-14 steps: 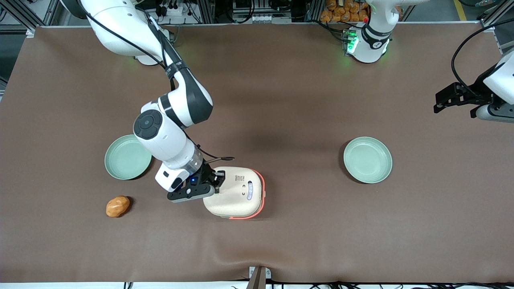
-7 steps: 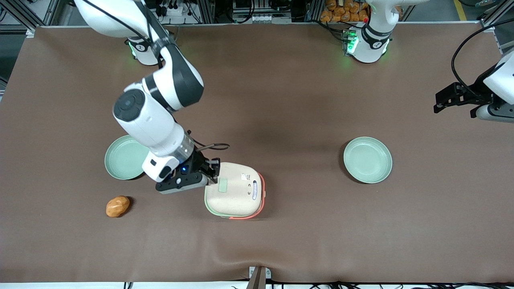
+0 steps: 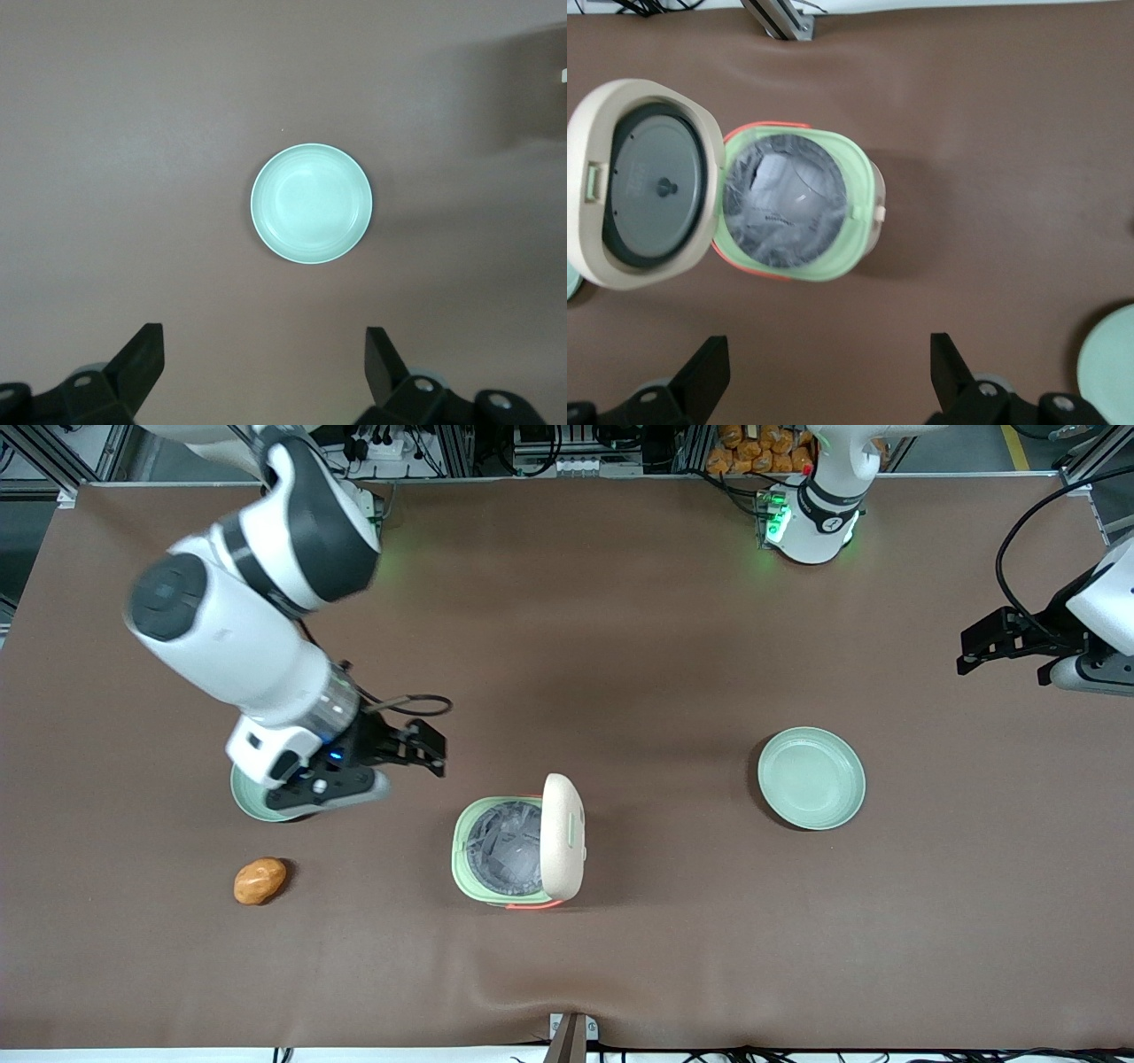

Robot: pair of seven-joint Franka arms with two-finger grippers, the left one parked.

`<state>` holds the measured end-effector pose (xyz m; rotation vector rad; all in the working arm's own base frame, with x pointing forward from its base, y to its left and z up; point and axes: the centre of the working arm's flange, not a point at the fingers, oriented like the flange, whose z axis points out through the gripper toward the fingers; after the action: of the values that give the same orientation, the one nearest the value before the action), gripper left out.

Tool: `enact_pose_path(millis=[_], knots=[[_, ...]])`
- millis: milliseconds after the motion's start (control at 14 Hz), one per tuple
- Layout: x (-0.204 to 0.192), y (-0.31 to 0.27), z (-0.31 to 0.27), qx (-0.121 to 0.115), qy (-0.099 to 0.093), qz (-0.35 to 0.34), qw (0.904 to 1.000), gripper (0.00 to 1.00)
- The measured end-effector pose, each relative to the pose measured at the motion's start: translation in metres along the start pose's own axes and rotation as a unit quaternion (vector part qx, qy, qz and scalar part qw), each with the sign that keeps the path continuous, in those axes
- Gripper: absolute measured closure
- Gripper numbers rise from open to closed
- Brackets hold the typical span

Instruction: Press rice cooker button with right arm

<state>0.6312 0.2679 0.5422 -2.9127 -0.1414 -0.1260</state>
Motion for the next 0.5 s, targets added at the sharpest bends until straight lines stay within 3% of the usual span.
enact_pose_path(millis=[214, 500], knots=[[-0.027, 0.033, -0.047, -0.007, -0.061, 0.017, 0.998, 0.0], [-0.068, 0.103, -0.125, -0.016, -0.106, 0.064, 0.9922, 0.0]])
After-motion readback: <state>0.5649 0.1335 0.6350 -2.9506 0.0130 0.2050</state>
